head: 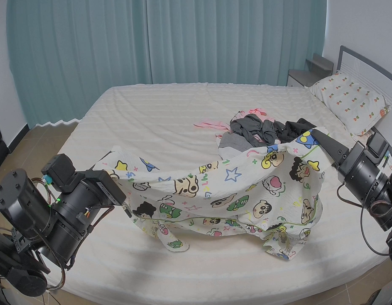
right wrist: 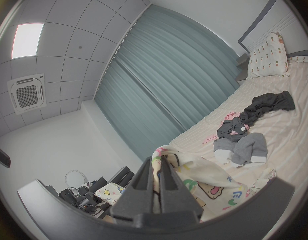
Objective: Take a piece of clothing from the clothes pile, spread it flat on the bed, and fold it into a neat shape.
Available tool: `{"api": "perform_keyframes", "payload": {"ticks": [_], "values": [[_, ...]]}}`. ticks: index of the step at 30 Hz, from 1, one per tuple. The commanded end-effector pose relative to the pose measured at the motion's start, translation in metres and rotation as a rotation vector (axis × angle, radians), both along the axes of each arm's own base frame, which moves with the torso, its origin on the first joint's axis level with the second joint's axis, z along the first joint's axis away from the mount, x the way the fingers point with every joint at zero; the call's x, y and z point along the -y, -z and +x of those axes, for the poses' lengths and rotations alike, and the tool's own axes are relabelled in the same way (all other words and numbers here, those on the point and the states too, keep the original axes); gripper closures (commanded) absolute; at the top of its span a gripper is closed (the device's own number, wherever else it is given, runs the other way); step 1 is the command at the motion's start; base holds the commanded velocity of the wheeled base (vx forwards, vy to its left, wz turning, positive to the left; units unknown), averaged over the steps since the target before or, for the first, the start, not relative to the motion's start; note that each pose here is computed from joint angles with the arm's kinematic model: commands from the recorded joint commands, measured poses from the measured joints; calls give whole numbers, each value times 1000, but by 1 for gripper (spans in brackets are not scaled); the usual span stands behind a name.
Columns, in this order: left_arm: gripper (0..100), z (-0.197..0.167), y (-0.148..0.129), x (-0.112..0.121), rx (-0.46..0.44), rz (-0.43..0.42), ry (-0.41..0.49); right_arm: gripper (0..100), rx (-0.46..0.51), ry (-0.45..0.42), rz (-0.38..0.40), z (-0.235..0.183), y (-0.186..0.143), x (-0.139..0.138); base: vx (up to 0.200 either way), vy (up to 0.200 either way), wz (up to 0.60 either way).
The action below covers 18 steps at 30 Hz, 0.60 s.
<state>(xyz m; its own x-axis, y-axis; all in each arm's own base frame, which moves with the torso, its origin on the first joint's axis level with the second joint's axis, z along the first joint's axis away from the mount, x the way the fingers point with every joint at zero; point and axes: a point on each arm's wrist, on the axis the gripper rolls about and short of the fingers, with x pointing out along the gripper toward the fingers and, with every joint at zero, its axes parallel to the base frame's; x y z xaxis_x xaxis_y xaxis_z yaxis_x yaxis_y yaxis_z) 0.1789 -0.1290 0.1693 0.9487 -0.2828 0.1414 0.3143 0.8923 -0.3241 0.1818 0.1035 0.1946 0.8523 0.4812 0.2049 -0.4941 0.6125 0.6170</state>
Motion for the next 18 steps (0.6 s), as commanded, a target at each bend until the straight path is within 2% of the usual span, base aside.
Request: {"api": "perform_keyframes", "payload": {"ticks": [1,16,18], "values": [[100,1,1,0,-3,0,-3,100,-3,-2,0,0,0,0,0,200,0],[100,2,1,-2,-2,0,-16,100,1,-3,0,0,0,0,0,200,0],[100,2,1,-3,-3,1,-19,100,-1,-1,-1,0,0,0,0,0,0]]}}
